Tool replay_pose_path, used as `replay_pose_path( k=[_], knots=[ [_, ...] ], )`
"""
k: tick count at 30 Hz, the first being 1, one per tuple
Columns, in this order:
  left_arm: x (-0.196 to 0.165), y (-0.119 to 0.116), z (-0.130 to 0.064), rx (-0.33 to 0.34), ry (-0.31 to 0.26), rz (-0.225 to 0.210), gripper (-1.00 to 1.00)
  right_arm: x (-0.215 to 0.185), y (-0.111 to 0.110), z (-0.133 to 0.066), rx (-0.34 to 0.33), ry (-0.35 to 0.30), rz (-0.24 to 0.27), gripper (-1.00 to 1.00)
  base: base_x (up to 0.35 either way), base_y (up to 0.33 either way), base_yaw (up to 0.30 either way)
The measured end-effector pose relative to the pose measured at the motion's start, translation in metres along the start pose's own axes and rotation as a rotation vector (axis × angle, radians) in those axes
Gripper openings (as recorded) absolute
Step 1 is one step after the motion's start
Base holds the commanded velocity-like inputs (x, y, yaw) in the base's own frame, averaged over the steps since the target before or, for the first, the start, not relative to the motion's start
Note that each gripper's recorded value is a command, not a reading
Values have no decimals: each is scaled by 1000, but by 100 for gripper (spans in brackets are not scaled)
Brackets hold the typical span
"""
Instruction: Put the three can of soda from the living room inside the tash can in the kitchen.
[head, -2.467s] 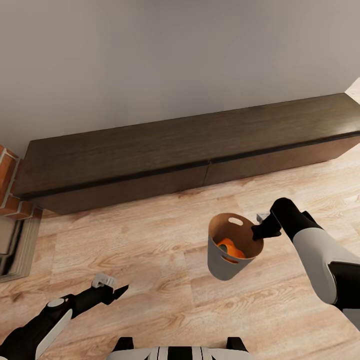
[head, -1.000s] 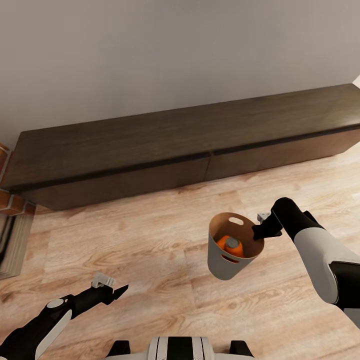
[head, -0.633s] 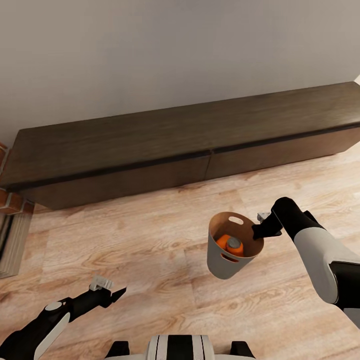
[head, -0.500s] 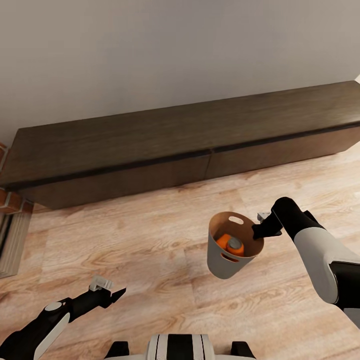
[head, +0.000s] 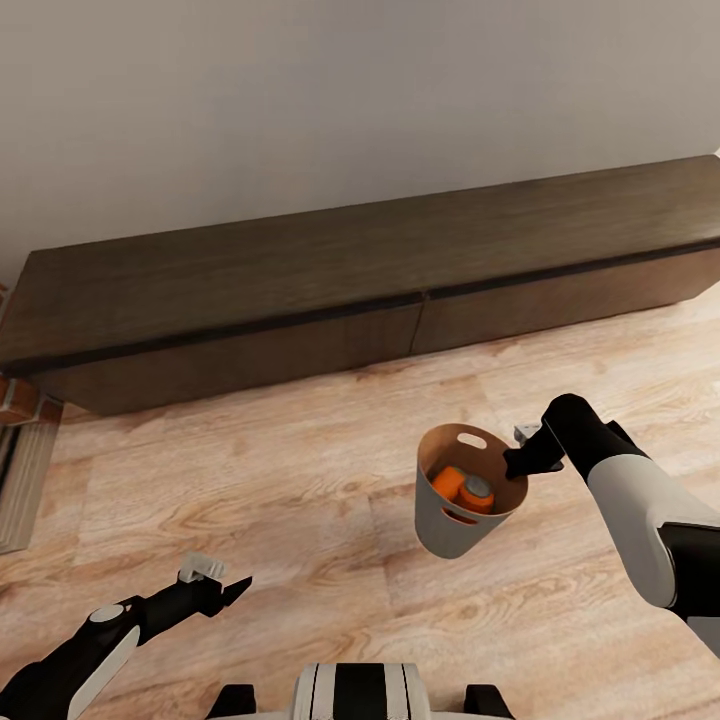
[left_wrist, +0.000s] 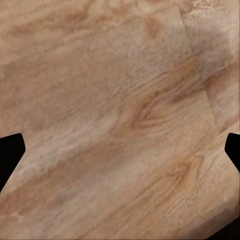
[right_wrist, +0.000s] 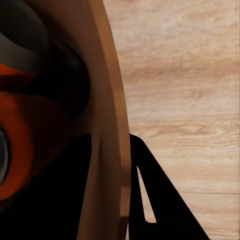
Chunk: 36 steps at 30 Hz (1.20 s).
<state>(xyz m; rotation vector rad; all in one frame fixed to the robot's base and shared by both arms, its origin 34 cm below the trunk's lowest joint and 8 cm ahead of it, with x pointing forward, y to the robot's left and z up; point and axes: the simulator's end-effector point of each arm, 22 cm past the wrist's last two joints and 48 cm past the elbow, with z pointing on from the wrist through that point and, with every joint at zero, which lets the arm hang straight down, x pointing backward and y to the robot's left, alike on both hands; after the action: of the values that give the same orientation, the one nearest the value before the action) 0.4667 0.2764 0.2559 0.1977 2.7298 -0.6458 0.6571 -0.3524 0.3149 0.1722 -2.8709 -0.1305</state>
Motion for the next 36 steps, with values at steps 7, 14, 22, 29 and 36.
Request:
replay_pose_path(
  k=[7, 14, 22, 29, 36],
  knots=[
    [8, 6, 10, -3, 2, -1, 100, -1, -1, 13, 0, 0, 0, -100, 0, 0, 0],
    [9, 6, 10, -2, 3, 0, 100, 0, -1, 13, -4, 1, 1, -100, 0, 0, 0],
    [18, 11, 22, -3, 7, 4, 100, -1, -2, 28, -2, 1, -2, -100, 0, 0, 0],
    [23, 14, 29, -5, 8, 5, 100, -1, -4, 37, -1, 3, -3, -100, 0, 0, 0],
    [19, 13, 29, -3, -14, 18, 100, -1, -3, 37, -5, 2, -1, -100, 0, 0, 0]
  ],
)
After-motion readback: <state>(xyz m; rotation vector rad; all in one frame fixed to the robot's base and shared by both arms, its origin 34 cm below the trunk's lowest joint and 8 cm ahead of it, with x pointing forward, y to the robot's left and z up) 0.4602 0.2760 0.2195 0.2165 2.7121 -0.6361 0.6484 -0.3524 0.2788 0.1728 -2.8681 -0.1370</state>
